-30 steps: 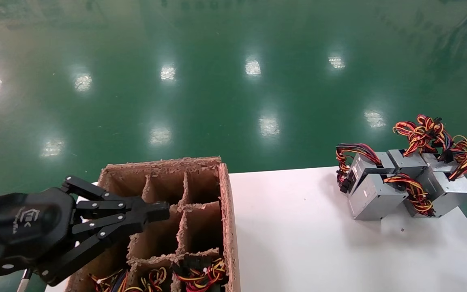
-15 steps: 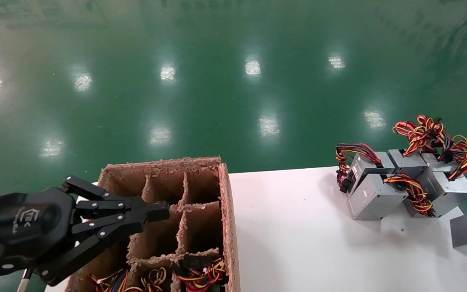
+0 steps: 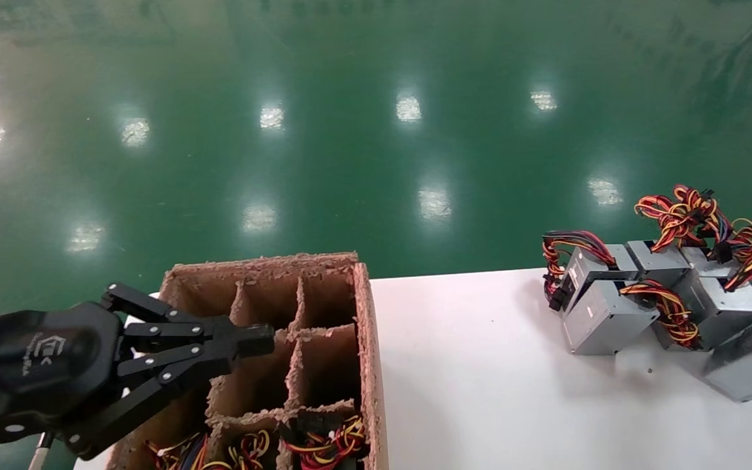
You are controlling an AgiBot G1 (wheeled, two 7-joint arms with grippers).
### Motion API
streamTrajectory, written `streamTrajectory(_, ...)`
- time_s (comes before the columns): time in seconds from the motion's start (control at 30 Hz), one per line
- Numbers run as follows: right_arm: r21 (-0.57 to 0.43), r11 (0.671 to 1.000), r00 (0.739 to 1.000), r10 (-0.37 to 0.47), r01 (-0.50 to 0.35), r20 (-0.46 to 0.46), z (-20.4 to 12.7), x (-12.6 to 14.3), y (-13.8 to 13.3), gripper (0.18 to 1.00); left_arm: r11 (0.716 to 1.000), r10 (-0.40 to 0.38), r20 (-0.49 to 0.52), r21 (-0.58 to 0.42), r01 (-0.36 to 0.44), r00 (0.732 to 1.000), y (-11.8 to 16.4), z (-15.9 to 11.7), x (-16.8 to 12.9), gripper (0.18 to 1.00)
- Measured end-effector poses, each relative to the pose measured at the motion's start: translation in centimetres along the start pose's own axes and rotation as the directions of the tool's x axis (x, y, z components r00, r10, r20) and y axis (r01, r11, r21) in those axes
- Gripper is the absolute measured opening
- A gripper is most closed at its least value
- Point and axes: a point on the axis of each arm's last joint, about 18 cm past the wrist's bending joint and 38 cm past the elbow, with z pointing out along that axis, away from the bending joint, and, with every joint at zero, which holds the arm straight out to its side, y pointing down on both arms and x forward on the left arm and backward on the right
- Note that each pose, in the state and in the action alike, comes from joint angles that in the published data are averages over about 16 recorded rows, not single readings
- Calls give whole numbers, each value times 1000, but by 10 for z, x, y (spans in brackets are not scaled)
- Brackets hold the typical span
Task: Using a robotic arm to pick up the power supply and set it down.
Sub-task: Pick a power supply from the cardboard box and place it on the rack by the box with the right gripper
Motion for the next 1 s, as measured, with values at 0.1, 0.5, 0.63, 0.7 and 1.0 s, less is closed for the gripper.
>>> streamTrajectory(0.1, 10, 1000, 1000, 13, -13, 0, 10, -9, 7, 241, 1000, 0, 0, 0, 0, 1000, 0, 0, 0, 191)
streamTrajectory(0.5, 13, 999, 999, 33, -33, 13, 33, -29, 22, 240, 1000, 0, 0, 0, 0, 1000, 0, 0, 0, 191)
streamTrajectory(0.63, 2, 1000, 999, 30, -30, 15, 33, -30, 24, 240, 1000, 0, 0, 0, 0, 1000, 0, 0, 0, 191)
streamTrajectory(0.7, -4, 1000, 999, 28, -28, 16, 33, -30, 25, 240, 1000, 0, 0, 0, 0, 1000, 0, 0, 0, 191)
streamTrajectory(1.0, -19, 1000, 1000, 18, -17, 21, 30, -29, 25, 252, 1000, 0, 0, 0, 0, 1000, 0, 0, 0, 191)
